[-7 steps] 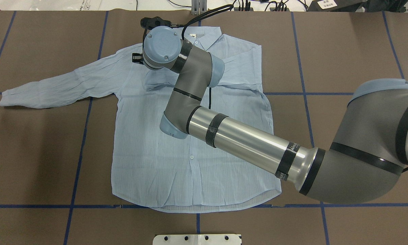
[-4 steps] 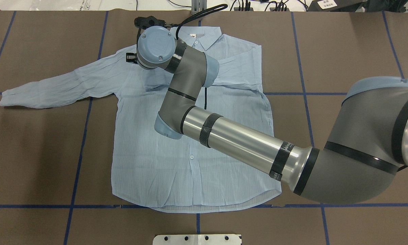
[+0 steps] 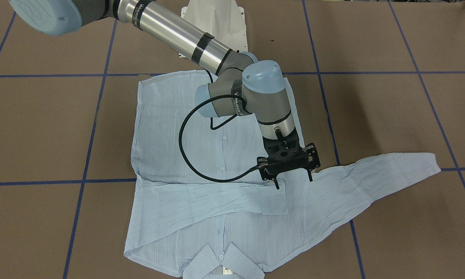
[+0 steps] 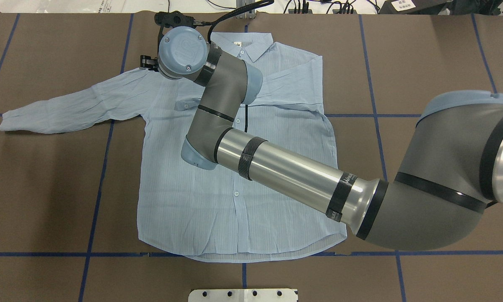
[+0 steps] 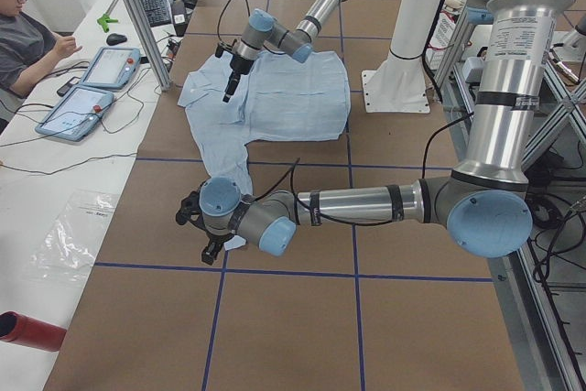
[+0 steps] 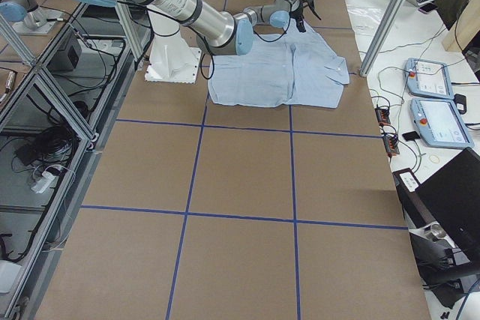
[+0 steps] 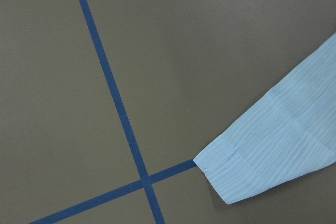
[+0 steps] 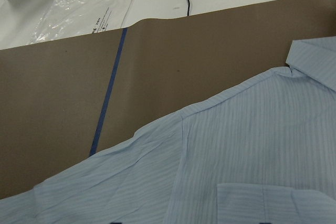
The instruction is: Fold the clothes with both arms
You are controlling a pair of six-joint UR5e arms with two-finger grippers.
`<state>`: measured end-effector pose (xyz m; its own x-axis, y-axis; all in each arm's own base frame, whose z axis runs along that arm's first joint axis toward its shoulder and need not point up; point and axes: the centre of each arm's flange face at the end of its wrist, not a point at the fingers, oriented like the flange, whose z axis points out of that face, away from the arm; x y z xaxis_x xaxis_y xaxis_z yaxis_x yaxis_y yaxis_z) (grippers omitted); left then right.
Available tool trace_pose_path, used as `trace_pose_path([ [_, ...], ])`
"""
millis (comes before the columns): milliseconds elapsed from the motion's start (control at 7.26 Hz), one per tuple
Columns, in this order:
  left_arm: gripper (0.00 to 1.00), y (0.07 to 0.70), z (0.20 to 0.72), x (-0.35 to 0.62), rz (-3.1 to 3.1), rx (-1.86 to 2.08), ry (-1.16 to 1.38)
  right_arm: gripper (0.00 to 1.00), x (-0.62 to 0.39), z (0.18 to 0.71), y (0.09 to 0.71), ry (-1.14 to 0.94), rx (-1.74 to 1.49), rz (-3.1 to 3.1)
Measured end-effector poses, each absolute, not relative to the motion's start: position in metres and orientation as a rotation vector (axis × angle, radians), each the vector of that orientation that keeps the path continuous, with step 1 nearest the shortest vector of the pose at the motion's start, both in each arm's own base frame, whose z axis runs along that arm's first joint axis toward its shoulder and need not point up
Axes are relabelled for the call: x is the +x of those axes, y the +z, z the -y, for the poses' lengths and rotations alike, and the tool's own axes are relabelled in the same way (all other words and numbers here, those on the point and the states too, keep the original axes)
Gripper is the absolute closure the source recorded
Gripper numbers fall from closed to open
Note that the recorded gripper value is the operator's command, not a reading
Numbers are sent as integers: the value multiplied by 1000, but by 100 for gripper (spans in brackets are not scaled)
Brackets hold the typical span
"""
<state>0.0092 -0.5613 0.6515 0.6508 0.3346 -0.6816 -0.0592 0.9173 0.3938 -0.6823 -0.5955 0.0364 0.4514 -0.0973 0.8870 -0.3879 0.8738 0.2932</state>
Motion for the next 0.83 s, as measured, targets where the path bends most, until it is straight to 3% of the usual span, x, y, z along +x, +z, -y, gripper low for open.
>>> trace_pose_path([
  [276, 2, 649, 557, 10, -835, 364, 87, 1, -653, 578, 36, 187, 405, 1008],
  [827, 11, 675, 496, 79, -925, 290, -198, 0, -553, 555, 81, 192, 234, 793],
])
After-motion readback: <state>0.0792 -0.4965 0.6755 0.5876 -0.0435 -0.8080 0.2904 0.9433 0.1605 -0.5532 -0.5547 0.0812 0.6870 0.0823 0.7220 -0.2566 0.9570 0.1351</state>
